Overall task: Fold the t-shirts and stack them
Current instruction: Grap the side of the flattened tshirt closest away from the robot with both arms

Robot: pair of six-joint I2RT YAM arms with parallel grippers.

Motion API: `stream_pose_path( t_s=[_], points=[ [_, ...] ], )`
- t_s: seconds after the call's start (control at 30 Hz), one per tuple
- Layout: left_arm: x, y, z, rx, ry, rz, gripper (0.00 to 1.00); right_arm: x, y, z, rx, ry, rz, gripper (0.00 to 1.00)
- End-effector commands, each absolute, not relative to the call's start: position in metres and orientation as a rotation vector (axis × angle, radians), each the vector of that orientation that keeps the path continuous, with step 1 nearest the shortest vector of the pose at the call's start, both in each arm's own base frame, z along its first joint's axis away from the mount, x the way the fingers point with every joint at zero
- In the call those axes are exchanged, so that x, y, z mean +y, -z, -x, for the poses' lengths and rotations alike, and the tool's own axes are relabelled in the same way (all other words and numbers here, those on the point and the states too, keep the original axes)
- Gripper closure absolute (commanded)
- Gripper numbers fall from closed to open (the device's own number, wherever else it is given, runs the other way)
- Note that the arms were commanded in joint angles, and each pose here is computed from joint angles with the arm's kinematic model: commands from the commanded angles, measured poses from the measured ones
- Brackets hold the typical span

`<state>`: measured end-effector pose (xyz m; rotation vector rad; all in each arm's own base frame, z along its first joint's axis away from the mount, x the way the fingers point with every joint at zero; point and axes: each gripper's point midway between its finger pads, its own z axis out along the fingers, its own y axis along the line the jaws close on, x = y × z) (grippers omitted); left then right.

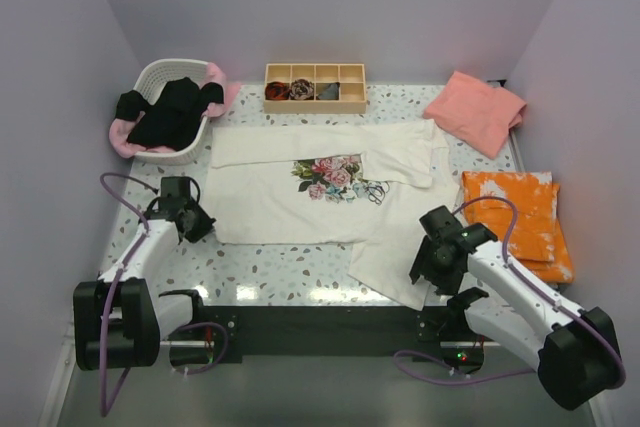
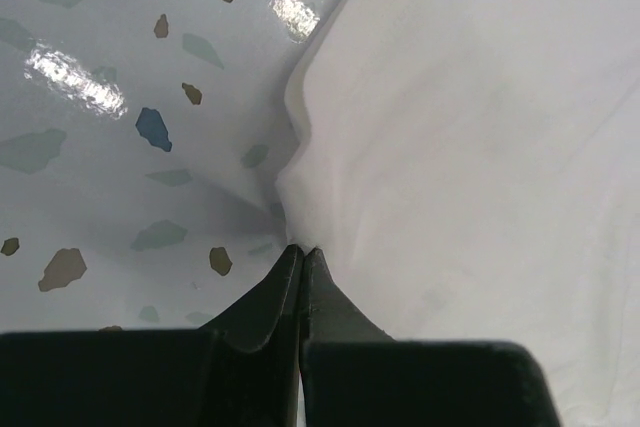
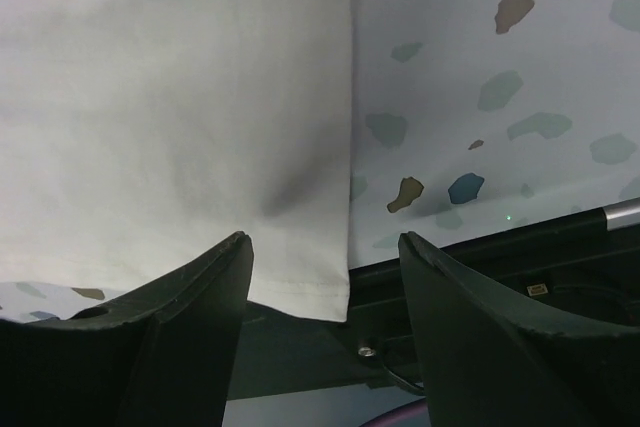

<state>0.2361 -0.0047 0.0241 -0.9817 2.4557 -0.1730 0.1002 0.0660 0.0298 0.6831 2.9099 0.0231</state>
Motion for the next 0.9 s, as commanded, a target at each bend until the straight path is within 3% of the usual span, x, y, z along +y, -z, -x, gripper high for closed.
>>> stream_pose_path(
  t_s=[0.0,0.2,0.23,0.43,0.47,0.6,0.87],
  points=[
    [-0.004,-0.047,-0.260,2.390,0.214,0.898,1.00,0.079,-0.020,-0.103,2.870,-0.140,-0.750,0.36],
    [-0.003,-0.045,-0.259,2.398,0.206,0.885,1.00,0.082,-0.005,-0.095,2.877,-0.171,-0.791,0.39],
    [-0.003,-0.044,-0.259,2.399,0.204,0.886,1.00,0.084,-0.004,-0.096,2.876,-0.185,-0.786,0.46],
    [-0.003,-0.041,-0.256,2.406,0.198,0.892,1.00,0.085,-0.004,-0.098,2.879,-0.171,-0.762,0.67],
    [-0.002,-0.041,-0.255,2.408,0.191,0.894,1.00,0.086,-0.004,-0.099,2.874,-0.174,-0.761,0.78],
    [-0.001,-0.039,-0.253,2.412,0.183,0.898,1.00,0.089,-0.006,-0.102,2.862,-0.203,-0.750,1.00],
    [-0.001,-0.044,-0.256,2.409,0.183,0.901,1.00,0.083,-0.059,-0.140,2.649,-0.220,-0.678,1.00]
  ],
)
